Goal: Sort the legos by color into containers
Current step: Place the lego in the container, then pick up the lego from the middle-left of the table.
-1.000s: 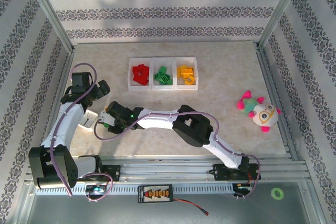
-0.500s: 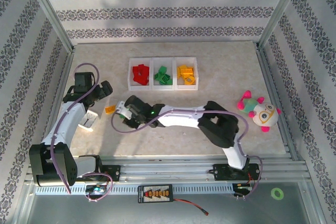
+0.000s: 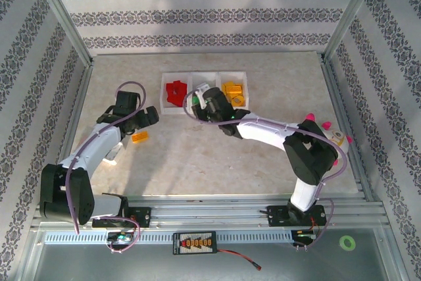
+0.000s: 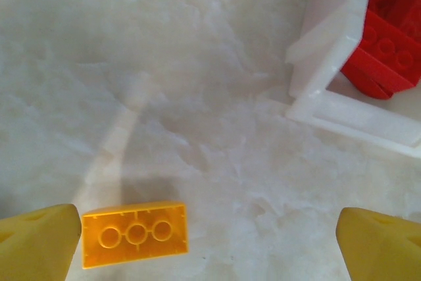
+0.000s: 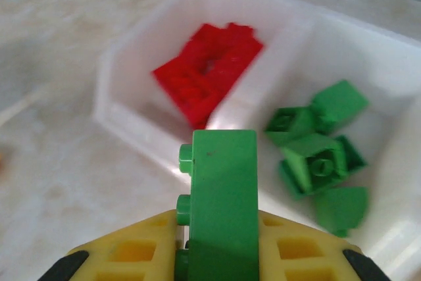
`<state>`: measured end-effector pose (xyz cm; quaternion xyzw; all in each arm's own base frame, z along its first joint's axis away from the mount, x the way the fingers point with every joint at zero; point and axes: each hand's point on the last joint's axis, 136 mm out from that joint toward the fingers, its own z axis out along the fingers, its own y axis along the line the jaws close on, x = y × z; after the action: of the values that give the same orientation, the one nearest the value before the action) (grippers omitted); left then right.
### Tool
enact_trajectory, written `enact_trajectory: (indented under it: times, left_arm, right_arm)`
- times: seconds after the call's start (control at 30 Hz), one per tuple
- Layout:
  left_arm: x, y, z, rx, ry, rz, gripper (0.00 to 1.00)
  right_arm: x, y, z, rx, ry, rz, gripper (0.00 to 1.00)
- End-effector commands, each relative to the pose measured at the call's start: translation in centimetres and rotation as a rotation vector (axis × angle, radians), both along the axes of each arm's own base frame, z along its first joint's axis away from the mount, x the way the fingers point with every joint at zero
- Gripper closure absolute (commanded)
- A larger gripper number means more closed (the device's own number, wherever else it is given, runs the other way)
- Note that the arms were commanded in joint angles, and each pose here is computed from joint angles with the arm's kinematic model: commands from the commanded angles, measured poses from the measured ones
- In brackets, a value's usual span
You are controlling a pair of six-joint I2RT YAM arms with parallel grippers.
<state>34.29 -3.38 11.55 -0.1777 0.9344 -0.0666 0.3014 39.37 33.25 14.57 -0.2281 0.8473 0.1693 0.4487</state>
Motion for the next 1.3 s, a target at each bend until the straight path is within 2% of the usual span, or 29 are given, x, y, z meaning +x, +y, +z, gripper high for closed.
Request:
enact_trajectory:
  times: [0.0,0.17,0.37,0.43,0.53,0.77,0.87,1.03,1.27]
  left_arm:
    - [0.8,-0.7,0.5,-0.001,-0.035,0.013,0.01]
    - [0.6,-1.0,0.1,0.0,-0.019,0.006,0.01]
    - [0.5,-0.8,-0.1,0.015,-0.008,0.002,0.01]
    - [0.4,-0.8,-0.3,0.019,-0.004,0.004,0.01]
    - [0.3,-0.4,-0.3,0.043,0.008,0.011,0.01]
    - [0.0,0.5,-0.9,0.11,0.065,0.014,0.01]
    - [-0.3,0.4,-1.7,0.112,0.108,0.003,0.01]
    - [-0.9,0.1,-3.1,0.124,0.19,-0.027,0.01]
    - [-1.3,0.9,-4.9,0.195,0.286,-0.051,0.01]
  right_arm:
    - [3.7,-0.9,1.9,0.097,-0.005,-0.12,0.81]
    - [7.5,-1.2,0.9,0.139,0.025,-0.176,0.82]
    - [10.3,-0.5,-0.5,0.12,0.028,-0.202,0.78]
    - [10.8,-0.4,-0.7,0.12,0.032,-0.205,0.73]
    - [10.9,-0.3,-0.5,0.128,0.032,-0.203,0.59]
    - [8.8,-0.7,2.5,0.156,-0.004,-0.159,0.24]
    - [6.8,-0.8,3.5,0.157,-0.014,-0.116,0.14]
    - [3.2,-0.7,3.5,0.152,0.003,-0.062,0.05]
    - [0.1,-0.7,1.4,0.136,0.053,-0.039,0.04]
